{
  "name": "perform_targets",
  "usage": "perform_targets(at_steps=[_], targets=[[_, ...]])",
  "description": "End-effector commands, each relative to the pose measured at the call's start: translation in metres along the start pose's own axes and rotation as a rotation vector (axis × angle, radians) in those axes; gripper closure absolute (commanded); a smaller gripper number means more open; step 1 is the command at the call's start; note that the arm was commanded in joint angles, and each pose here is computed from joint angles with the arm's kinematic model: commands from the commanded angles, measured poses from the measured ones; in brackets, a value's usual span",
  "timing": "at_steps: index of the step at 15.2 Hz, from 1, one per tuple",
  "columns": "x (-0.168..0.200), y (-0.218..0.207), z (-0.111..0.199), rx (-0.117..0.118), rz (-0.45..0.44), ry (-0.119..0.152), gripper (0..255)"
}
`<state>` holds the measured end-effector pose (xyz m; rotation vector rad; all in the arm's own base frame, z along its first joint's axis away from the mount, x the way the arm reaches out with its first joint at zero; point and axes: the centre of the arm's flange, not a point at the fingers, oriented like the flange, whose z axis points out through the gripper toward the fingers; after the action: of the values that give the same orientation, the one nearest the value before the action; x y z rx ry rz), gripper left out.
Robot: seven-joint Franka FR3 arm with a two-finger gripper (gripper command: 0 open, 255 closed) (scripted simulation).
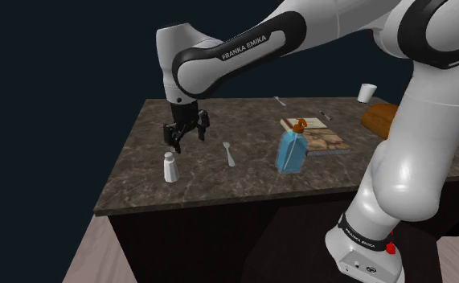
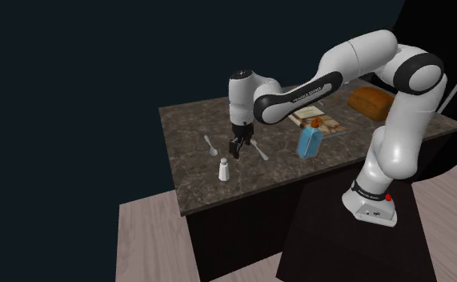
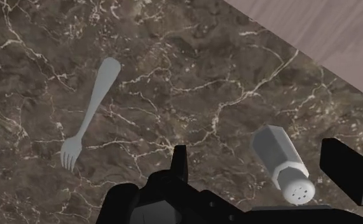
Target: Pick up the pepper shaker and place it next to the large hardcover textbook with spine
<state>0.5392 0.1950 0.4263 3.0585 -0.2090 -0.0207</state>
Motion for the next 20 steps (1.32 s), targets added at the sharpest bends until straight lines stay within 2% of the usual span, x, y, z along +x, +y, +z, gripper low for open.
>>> perform_targets(at_steps=[1, 6, 14, 20], targets=[[0.018, -0.017, 0.011, -0.006, 0.005, 0.008, 0], [0.061, -0.06, 0.033, -0.022, 0.013, 0.026, 0], [0.062, -0.059, 0.073, -0.022, 0.013, 0.026, 0], [0.062, -0.059, 0.073, -0.022, 0.013, 0.026, 0]])
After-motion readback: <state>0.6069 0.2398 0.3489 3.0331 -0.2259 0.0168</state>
